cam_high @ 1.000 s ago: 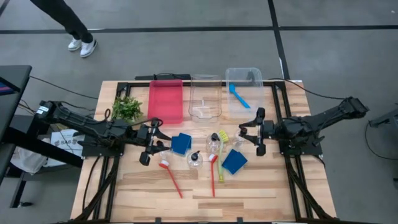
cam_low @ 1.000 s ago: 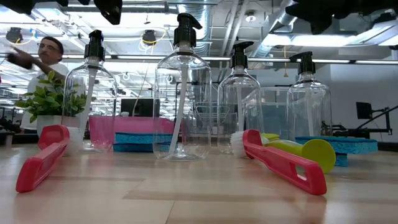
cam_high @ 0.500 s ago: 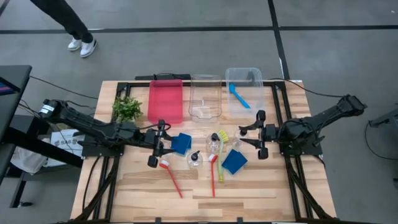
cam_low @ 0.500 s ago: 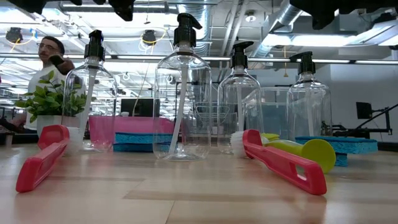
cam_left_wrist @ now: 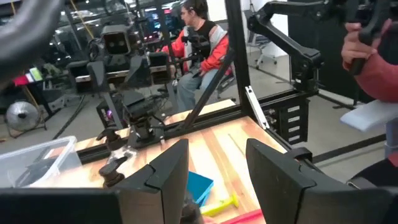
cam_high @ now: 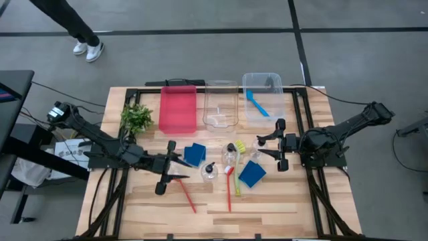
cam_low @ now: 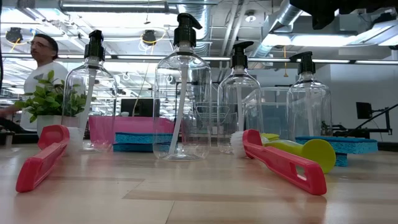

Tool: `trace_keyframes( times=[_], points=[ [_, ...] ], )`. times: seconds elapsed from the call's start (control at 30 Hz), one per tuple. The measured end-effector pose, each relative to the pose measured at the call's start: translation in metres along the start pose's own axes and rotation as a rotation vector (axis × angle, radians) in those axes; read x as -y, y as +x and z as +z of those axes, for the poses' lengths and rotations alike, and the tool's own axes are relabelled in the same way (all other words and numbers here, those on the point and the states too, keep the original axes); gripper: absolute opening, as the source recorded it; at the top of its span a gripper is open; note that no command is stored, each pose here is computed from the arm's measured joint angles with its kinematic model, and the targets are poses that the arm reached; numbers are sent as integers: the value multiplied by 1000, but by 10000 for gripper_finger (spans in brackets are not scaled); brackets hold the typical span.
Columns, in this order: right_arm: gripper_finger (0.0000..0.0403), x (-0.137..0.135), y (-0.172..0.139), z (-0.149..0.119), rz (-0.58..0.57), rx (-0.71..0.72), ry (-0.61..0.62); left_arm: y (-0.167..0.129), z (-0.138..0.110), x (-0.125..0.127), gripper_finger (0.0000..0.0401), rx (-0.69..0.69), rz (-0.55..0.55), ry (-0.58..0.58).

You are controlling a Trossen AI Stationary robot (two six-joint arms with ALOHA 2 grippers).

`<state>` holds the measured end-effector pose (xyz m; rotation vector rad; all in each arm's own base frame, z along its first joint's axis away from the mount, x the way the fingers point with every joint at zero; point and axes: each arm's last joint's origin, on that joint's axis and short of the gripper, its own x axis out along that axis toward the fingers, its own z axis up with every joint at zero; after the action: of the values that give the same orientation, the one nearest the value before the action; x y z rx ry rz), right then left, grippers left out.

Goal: Pick & Place Kitchen Sink Supplies
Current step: Put the red dishwashing brush into the white transparent bin

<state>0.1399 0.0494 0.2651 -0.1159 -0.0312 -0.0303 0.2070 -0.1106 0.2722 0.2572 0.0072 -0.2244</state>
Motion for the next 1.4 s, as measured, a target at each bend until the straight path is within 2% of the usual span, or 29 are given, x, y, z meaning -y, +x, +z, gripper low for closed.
trace_keyframes(
  times=[0.3,0.5,0.67,0.83,1.17,1.4],
  points=[
    [182,0,0,0,-1,1,-33,7,9,29,163,-21,-22,33],
    [182,0,0,1,-2,7,-34,27,18,48,163,-78,-29,63],
    [182,1,0,4,-9,40,-81,42,21,60,163,-128,-45,81],
    [182,1,0,6,-14,53,-138,50,14,63,163,-182,-37,78],
    [182,1,0,6,-11,51,-141,53,3,55,163,-268,-15,71],
    [182,0,0,3,-5,27,-142,49,-9,60,163,-298,-72,74]
  ],
)
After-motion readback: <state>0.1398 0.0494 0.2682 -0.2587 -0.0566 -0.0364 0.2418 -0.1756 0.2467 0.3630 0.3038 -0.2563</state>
